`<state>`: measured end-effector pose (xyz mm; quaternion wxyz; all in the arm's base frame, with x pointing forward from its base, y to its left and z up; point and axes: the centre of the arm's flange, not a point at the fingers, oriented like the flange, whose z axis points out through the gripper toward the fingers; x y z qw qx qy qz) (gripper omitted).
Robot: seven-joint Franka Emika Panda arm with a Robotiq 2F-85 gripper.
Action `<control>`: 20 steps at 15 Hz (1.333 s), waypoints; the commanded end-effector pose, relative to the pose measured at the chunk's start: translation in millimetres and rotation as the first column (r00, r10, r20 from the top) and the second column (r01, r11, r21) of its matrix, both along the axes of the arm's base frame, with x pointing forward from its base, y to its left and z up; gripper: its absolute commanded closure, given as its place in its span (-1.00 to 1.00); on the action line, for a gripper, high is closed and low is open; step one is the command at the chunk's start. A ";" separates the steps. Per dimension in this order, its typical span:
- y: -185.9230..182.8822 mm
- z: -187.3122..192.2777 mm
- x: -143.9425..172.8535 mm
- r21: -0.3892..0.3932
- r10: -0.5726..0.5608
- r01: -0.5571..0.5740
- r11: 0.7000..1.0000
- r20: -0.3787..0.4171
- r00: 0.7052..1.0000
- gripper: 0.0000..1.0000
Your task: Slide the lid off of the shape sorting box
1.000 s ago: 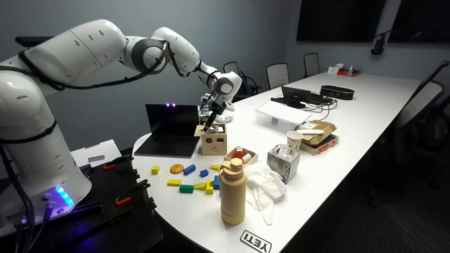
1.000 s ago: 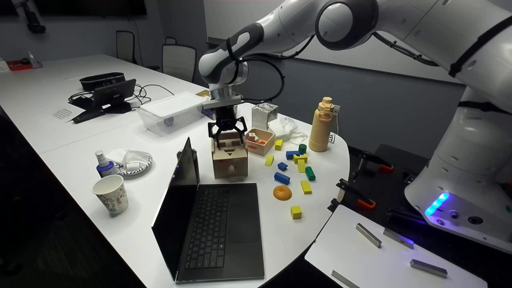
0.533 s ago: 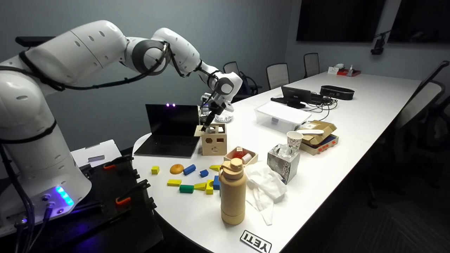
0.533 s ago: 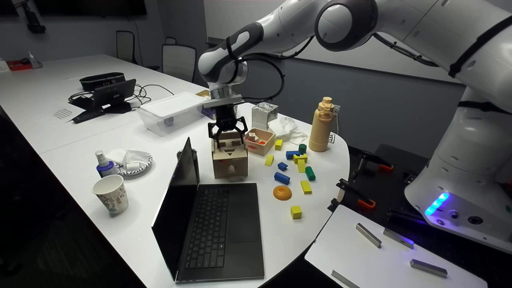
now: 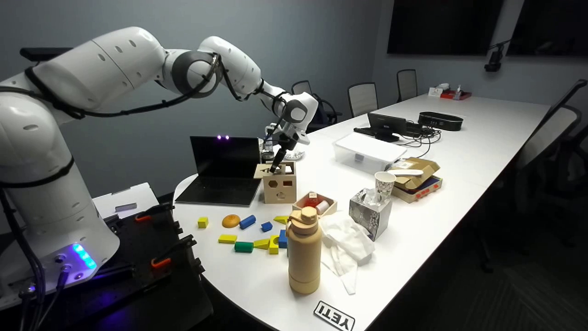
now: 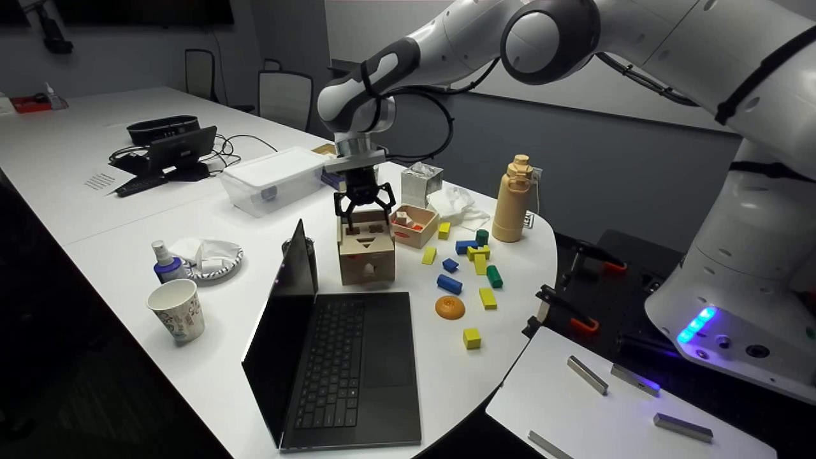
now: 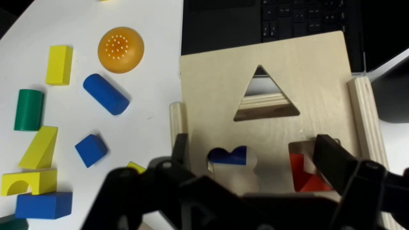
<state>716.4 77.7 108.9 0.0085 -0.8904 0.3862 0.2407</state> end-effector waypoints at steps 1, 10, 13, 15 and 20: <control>11.1 -9.4 5.1 -0.056 -0.014 0.014 0.998 -0.002 1.000 -1.00; 17.6 -6.4 5.1 0.040 0.008 -0.007 0.999 -0.034 0.999 -1.00; 24.5 -10.5 0.9 0.096 0.038 -0.032 0.995 -0.066 0.997 -1.00; 30.8 -14.8 -3.3 0.141 0.069 -0.055 0.988 -0.097 0.993 -1.00; 31.0 -10.3 -8.3 0.153 0.056 -0.042 0.987 -0.086 0.995 -1.00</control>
